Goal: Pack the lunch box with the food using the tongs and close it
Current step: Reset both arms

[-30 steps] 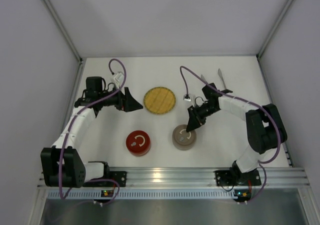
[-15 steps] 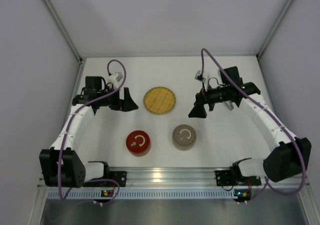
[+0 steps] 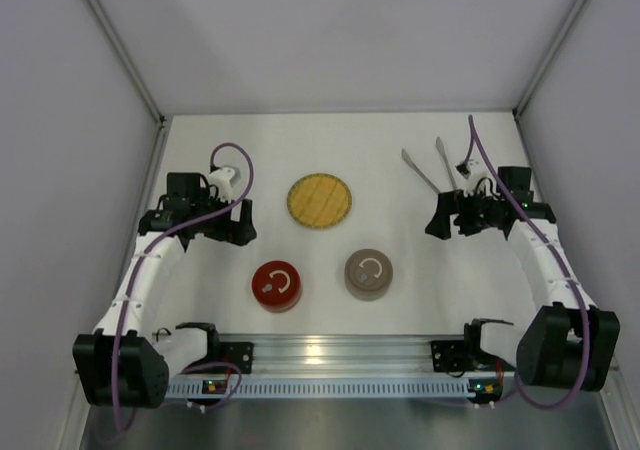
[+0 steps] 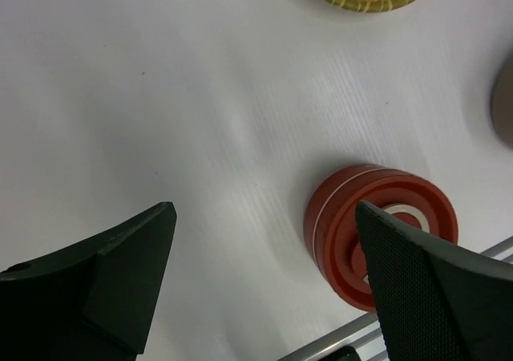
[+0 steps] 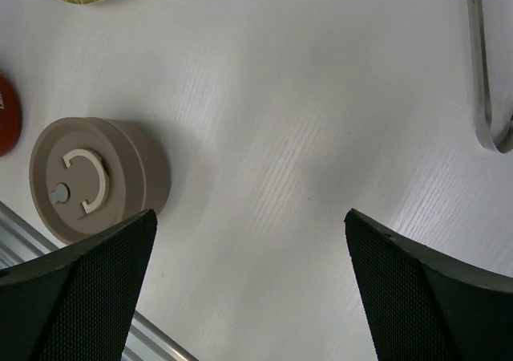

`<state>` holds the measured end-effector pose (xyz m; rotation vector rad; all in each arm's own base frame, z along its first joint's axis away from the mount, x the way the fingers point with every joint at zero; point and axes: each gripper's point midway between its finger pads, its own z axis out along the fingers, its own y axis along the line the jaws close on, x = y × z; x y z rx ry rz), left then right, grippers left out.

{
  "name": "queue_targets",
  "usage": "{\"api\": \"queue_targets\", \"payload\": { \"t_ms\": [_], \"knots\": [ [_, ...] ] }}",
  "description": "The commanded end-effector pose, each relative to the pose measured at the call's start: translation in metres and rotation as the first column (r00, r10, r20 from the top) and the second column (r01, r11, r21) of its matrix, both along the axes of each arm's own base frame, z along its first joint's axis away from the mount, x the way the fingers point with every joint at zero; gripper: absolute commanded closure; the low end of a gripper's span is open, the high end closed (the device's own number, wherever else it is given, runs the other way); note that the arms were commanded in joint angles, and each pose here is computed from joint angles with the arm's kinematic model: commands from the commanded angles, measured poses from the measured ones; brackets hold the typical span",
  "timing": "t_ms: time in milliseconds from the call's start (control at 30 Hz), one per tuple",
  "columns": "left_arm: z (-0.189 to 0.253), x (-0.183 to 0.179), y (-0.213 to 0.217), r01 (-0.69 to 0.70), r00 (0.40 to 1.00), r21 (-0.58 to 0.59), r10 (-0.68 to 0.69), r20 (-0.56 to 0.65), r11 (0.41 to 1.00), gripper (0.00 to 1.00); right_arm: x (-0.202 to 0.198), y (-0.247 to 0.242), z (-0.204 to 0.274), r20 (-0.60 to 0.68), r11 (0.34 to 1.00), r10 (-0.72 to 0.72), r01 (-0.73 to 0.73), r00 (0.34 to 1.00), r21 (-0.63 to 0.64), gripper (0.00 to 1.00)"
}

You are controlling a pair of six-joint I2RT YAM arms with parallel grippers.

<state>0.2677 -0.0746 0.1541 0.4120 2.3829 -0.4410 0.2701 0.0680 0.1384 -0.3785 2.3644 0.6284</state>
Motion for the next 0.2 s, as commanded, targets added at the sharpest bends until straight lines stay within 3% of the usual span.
{"api": "queue_targets", "payload": {
  "t_ms": [0,167],
  "knots": [
    [-0.0031,-0.0013,0.0189,-0.018,0.998,0.106,0.011,0.065,0.994,0.02,0.0157,-0.0091,0.0159,0.121,0.999,-0.038,0.041,0.992,-0.027,0.01],
    [0.0027,-0.0069,0.0152,0.001,0.996,0.091,-0.008,0.084,0.996,0.02,0.0136,-0.0112,0.0238,0.158,0.998,-0.046,0.053,0.986,-0.040,0.01]
  ]
}}
